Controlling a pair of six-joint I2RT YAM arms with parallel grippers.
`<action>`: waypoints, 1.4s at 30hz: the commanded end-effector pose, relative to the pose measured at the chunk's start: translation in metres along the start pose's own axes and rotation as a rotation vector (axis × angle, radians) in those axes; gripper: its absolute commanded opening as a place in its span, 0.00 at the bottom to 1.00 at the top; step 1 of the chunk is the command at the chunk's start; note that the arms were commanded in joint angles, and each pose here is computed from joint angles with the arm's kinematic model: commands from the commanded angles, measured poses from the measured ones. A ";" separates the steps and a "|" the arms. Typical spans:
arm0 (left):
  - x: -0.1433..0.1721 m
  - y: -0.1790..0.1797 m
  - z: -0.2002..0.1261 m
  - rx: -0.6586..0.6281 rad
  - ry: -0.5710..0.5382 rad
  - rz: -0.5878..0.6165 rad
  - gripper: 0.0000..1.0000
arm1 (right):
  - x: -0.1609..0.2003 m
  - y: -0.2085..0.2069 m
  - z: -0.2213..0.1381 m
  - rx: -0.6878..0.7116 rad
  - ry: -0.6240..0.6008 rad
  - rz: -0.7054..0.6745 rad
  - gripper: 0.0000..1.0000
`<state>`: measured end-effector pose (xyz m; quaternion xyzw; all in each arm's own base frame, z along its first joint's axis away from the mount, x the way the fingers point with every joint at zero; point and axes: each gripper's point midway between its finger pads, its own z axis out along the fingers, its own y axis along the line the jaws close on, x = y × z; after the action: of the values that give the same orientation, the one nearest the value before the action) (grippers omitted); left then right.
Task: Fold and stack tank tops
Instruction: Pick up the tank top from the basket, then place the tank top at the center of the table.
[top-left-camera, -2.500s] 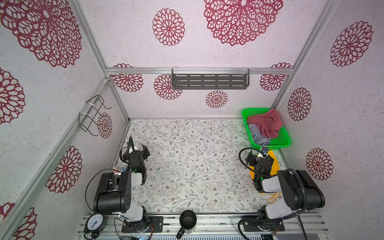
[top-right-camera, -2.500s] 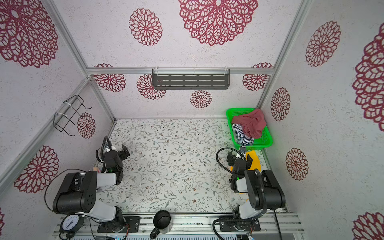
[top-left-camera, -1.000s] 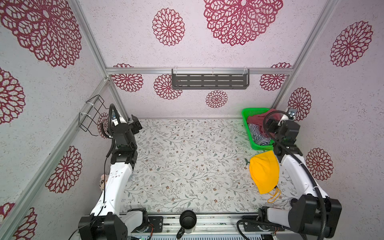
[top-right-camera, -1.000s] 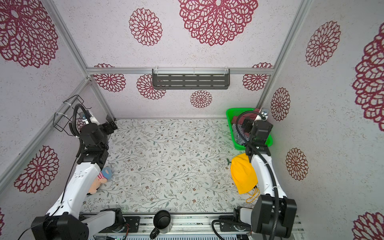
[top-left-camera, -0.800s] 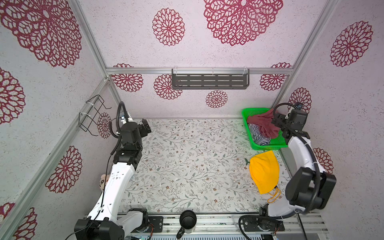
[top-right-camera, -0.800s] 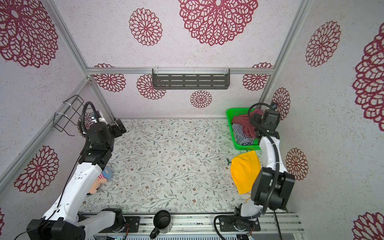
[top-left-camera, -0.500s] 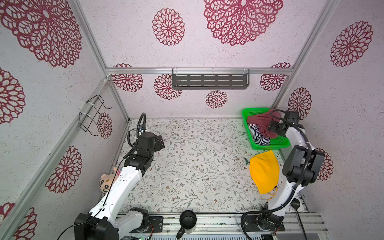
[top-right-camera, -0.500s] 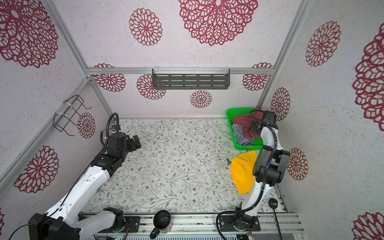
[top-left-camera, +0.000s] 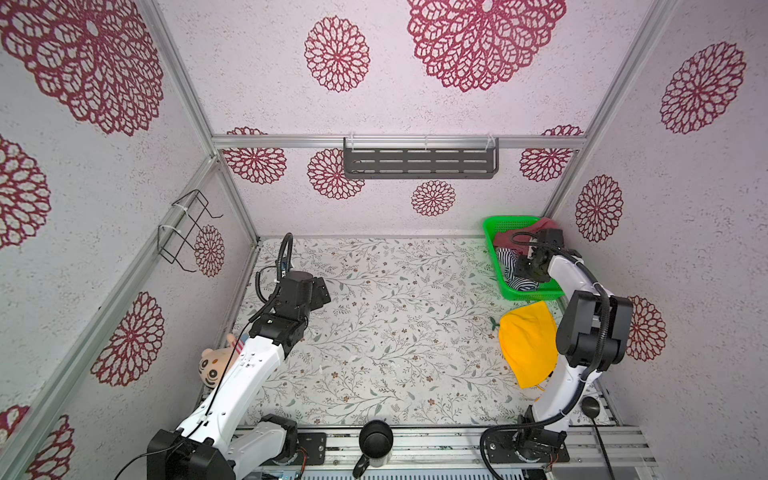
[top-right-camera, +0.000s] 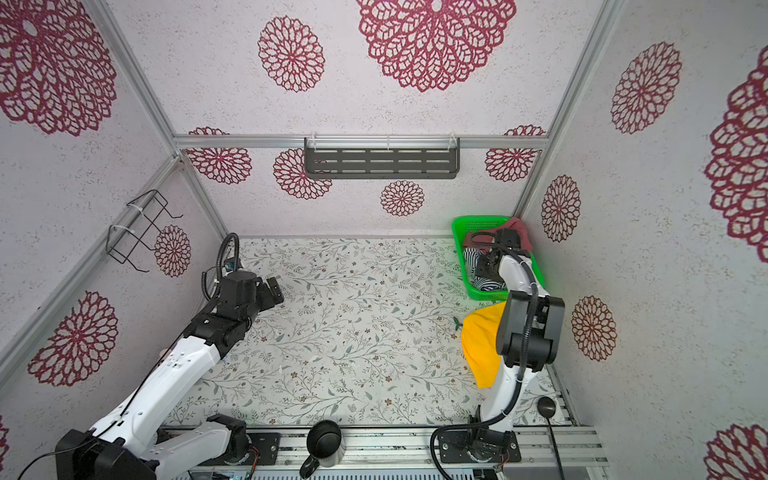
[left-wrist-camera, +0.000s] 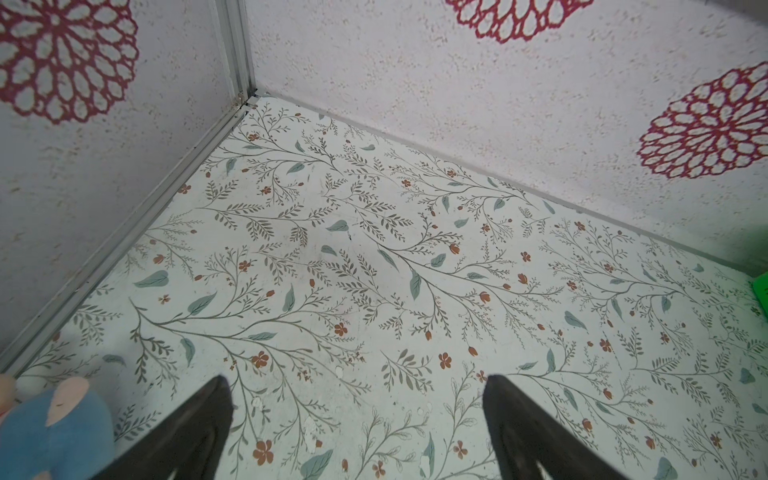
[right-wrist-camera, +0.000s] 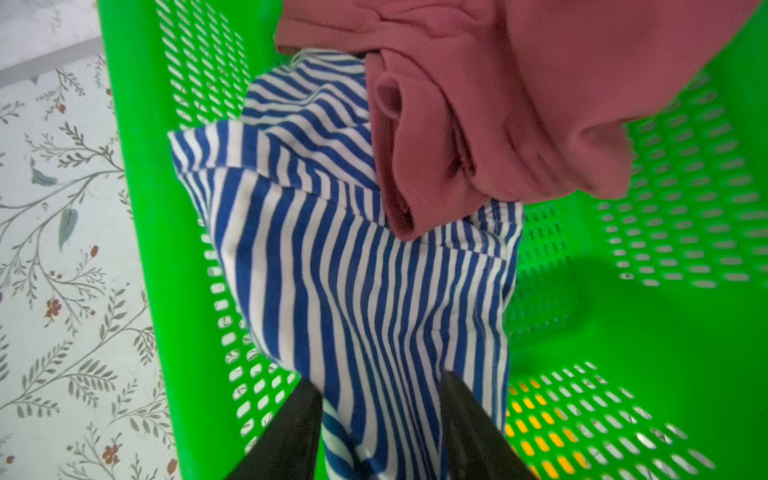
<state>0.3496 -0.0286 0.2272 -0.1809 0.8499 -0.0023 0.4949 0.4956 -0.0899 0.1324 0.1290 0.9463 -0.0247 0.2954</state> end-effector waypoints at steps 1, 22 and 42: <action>-0.008 0.002 -0.009 -0.004 -0.038 -0.032 0.98 | -0.030 -0.012 -0.036 0.066 -0.088 0.004 0.11; -0.021 -0.019 -0.020 0.121 -0.046 -0.139 0.93 | -0.109 0.095 -0.302 -0.393 -0.719 -0.079 0.00; -0.017 -0.019 -0.052 0.213 -0.064 -0.216 0.87 | -0.033 0.306 -0.411 -1.126 -0.624 -0.255 0.00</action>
<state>0.3253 -0.0528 0.2745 -0.2074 0.8057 -0.1394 0.5370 0.3641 0.2409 0.4977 -0.1913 0.7013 0.3738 0.5760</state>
